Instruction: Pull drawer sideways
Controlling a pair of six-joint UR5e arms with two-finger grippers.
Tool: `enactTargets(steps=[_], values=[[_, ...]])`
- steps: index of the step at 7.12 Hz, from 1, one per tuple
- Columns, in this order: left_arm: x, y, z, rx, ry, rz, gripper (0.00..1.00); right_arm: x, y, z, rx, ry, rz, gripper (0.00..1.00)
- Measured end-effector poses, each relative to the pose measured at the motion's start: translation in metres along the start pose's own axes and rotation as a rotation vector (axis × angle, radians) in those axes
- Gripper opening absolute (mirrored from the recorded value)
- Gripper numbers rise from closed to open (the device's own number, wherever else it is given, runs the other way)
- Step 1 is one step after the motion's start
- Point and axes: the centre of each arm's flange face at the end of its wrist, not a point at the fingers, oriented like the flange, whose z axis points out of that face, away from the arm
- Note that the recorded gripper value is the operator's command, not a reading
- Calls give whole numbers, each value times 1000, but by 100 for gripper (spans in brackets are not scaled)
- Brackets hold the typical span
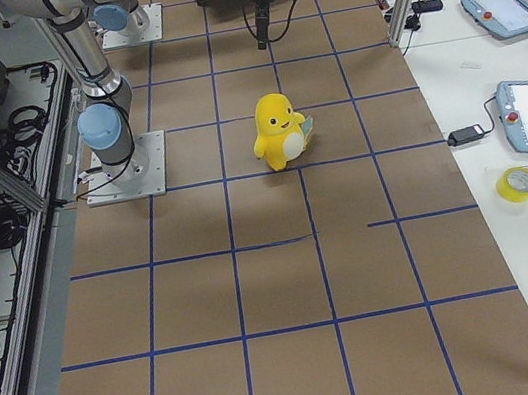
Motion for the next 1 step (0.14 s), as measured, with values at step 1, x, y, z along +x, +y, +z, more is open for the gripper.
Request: enactTargets(steps=[1], values=[[-4, -1, -2, 3, 3, 9, 100, 0, 0, 0, 0, 0, 0, 100]])
